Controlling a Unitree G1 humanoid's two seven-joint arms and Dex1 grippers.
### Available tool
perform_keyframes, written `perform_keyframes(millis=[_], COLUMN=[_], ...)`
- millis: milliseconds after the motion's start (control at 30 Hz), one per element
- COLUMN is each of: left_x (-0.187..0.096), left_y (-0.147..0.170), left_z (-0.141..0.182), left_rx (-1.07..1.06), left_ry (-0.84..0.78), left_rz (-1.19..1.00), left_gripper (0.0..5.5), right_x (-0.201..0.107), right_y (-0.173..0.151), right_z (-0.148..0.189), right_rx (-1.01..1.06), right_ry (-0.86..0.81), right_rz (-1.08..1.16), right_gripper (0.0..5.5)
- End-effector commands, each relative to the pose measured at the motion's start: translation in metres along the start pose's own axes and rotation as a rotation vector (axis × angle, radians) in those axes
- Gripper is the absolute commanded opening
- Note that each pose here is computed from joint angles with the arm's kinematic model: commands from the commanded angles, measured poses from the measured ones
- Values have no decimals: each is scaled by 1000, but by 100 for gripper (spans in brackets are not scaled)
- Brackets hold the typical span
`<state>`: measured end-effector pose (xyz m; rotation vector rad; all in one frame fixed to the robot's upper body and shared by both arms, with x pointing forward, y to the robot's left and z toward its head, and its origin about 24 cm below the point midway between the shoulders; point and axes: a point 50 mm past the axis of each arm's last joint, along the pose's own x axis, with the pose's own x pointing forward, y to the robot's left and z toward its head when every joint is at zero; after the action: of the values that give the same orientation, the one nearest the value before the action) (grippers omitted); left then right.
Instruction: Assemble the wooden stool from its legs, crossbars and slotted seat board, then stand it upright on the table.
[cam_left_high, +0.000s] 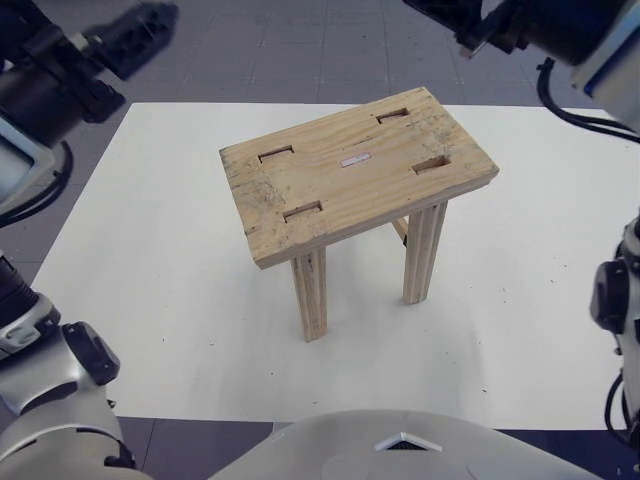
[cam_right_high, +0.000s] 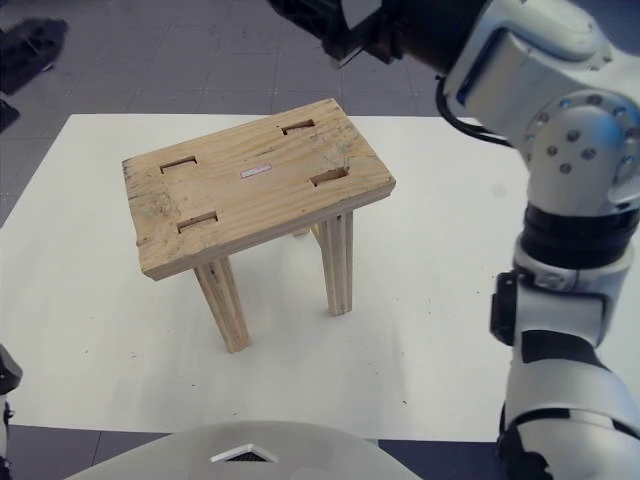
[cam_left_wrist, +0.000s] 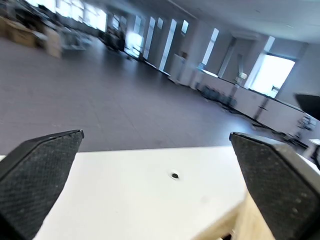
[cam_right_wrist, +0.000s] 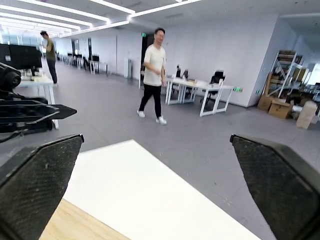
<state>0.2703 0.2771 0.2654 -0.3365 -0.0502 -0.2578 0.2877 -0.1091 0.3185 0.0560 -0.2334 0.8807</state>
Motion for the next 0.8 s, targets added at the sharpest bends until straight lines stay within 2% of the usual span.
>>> perform_keyframes(millis=[33,100,167,233,333,400,567,633,800], left_x=[-1,-1,0,-1,3,6,8,9,8], left_y=[20,20,18,14,6,-1,-17,-19,-16], left_z=[-15,-20,-23,-25,-33,-40,-57,-66,-84], left_rx=[-41,-45,-36,-31,-33,-29,-8,-13,27], left_ry=[-32,-36,-35,-42,-32,-13,17,35,73], left_rz=[224,267,283,295,294,288,272,280,330], left_gripper=[550,550,550,550,550,550,550,550,550], right_x=[7,10,12,3,-51,-74,-67,-55,-23], right_y=[6,12,24,32,42,34,-12,-19,-40], right_z=[30,31,15,-42,-154,-189,-186,-176,-95], right_rx=[56,104,159,260,228,160,-4,35,194], right_ry=[-128,-103,19,320,857,979,879,781,401], right_rz=[-22,-12,41,119,95,-14,-281,-330,-396], right_gripper=[548,548,548,548,548,548,548,548,548])
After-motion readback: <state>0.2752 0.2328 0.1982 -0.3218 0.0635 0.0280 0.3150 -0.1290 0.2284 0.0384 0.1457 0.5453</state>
